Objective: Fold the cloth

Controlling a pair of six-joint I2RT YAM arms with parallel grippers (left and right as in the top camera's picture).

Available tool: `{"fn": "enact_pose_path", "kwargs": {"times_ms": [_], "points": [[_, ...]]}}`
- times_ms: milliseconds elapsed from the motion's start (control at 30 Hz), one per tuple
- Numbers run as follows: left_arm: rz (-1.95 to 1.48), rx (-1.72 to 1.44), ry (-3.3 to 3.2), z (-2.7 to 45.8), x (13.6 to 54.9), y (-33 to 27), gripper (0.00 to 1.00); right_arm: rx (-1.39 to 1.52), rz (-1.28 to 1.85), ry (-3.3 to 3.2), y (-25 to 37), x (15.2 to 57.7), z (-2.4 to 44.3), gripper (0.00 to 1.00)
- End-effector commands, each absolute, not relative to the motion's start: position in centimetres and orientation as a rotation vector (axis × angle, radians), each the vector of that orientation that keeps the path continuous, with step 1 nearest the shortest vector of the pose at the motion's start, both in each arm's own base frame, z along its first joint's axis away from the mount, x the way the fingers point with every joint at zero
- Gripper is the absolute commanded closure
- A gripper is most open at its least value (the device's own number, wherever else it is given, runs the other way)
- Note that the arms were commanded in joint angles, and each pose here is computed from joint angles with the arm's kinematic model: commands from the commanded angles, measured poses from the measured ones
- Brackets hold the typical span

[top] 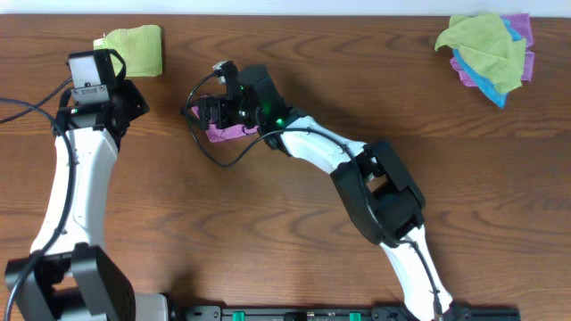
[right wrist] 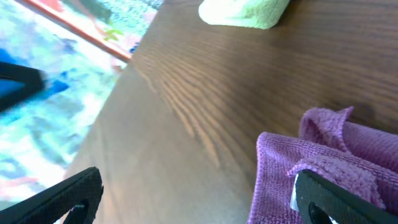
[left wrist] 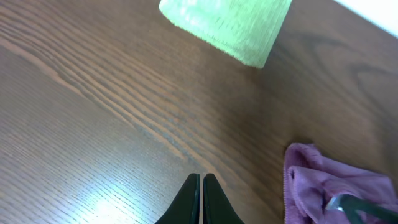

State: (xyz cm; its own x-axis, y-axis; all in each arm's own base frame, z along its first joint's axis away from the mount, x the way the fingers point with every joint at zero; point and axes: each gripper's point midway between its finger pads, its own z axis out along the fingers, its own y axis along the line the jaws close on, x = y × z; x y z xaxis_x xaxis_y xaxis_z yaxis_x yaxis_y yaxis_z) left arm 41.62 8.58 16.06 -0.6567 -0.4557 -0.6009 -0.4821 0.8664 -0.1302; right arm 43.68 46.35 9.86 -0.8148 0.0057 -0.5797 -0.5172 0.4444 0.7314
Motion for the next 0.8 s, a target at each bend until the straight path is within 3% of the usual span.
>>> {"fn": "enact_pose_path", "kwargs": {"times_ms": [0, 500, 633, 767], "points": [[0.055, -0.682, 2.436, 14.2, 41.7, 8.4, 0.94, -0.457, 1.5, 2.186, 46.6, 42.9, 11.5, 0.01], [0.081, -0.661, 2.453, 13.5, 41.9, 8.7, 0.94, -0.526, 1.534, 2.084, 43.8, 44.0, 17.9, 0.01], [0.081, -0.661, 2.454, 13.5, 41.9, 8.7, 0.94, -0.522, 1.471, 2.164, 42.3, 44.2, 16.8, 0.02], [0.081, -0.661, 2.454, 13.5, 41.9, 8.7, 0.94, -0.518, 1.438, 2.28, 41.5, 43.2, 14.6, 0.12]]}}
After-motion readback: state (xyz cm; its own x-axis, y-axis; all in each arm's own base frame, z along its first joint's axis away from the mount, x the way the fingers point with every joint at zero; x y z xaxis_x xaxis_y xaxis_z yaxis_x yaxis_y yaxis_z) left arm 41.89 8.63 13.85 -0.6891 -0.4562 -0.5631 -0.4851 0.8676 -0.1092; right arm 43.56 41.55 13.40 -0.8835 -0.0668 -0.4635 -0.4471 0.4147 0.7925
